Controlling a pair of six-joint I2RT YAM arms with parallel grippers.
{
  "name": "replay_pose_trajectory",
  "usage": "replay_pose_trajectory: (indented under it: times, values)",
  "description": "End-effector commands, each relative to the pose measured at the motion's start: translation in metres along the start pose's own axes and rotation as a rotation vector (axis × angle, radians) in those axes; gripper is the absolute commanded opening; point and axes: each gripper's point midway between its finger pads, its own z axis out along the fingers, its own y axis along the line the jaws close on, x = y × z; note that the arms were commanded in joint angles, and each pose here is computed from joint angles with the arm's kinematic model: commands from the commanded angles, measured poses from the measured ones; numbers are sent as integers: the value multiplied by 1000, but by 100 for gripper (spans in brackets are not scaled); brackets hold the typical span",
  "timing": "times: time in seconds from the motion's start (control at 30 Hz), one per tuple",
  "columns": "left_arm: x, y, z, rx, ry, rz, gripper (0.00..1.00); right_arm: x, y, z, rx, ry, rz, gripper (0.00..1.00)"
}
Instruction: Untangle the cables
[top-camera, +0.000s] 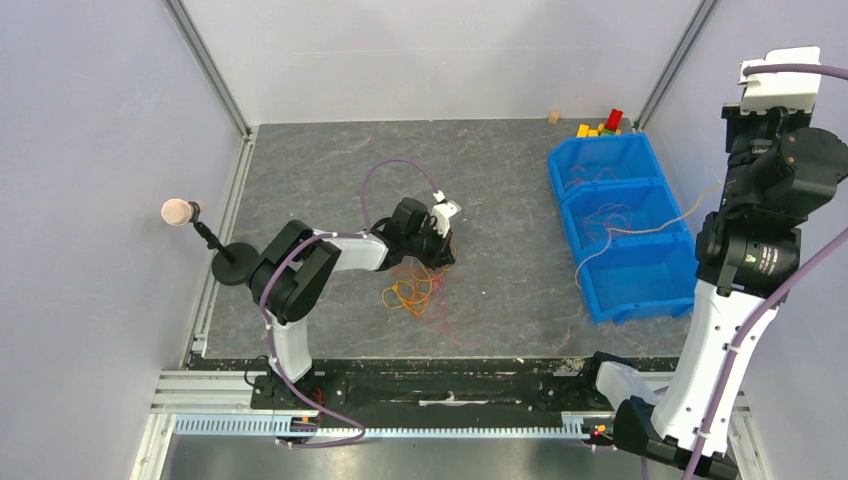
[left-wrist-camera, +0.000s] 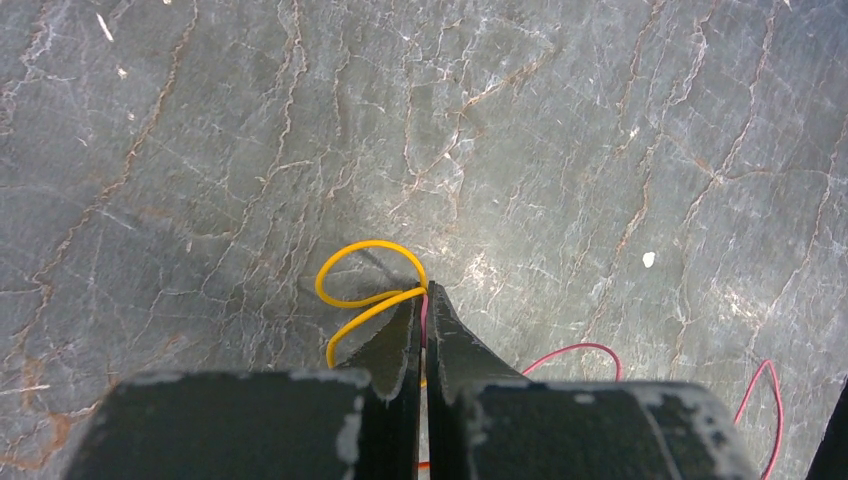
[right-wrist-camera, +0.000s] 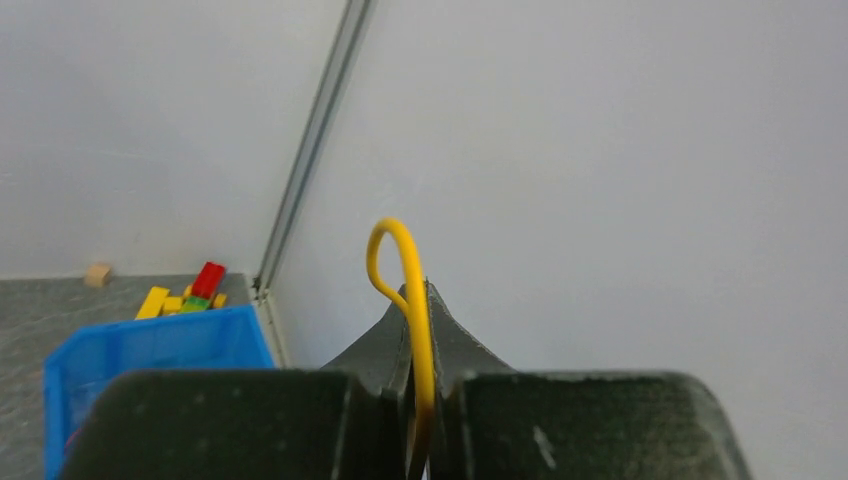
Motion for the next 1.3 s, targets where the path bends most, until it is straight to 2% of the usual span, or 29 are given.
replay_pose_trajectory:
  times: [0.0, 0.23, 0.3, 0.37, 0.53, 0.67, 0.87, 1.03, 1.1, 1.13, 1.23, 1.27]
  values:
    - [-2, 5, -4, -11, 7, 10, 2, -17, -29, -6, 112, -34, -93, 0]
    - [-3, 8, -3, -10, 14, 3, 2, -19, -41, -5, 173, -39, -147, 0]
    - [-4, 8, -2, -7, 17, 2, 2, -4, -35, -3, 158, 0, -159, 0]
    - [-6, 8, -2, -5, 14, 2, 2, 30, -14, -1, 87, 63, -181, 0]
    - [-10, 11, -4, -13, 12, -3, 2, 160, 45, -11, -83, 283, -351, 0]
    - [-8, 14, -9, -20, 14, -11, 2, 226, 87, -25, -264, 366, -398, 0]
    - [-2, 20, -13, -34, 21, -26, 2, 302, 161, -49, -598, 471, -332, 0]
    - [-2, 23, -16, -47, 15, -27, 2, 329, 205, -76, -861, 497, -272, 0]
    - [-1, 25, -17, -52, 15, -30, 2, 330, 214, -86, -938, 507, -255, 7]
    - [-1, 25, -18, -56, 13, -31, 2, 330, 217, -90, -968, 515, -248, 15]
    - [-1, 28, -20, -60, 10, -34, 2, 333, 217, -98, -1007, 580, -227, 31]
    - [-1, 27, -21, -58, 8, -33, 2, 334, 216, -102, -1019, 612, -223, 41]
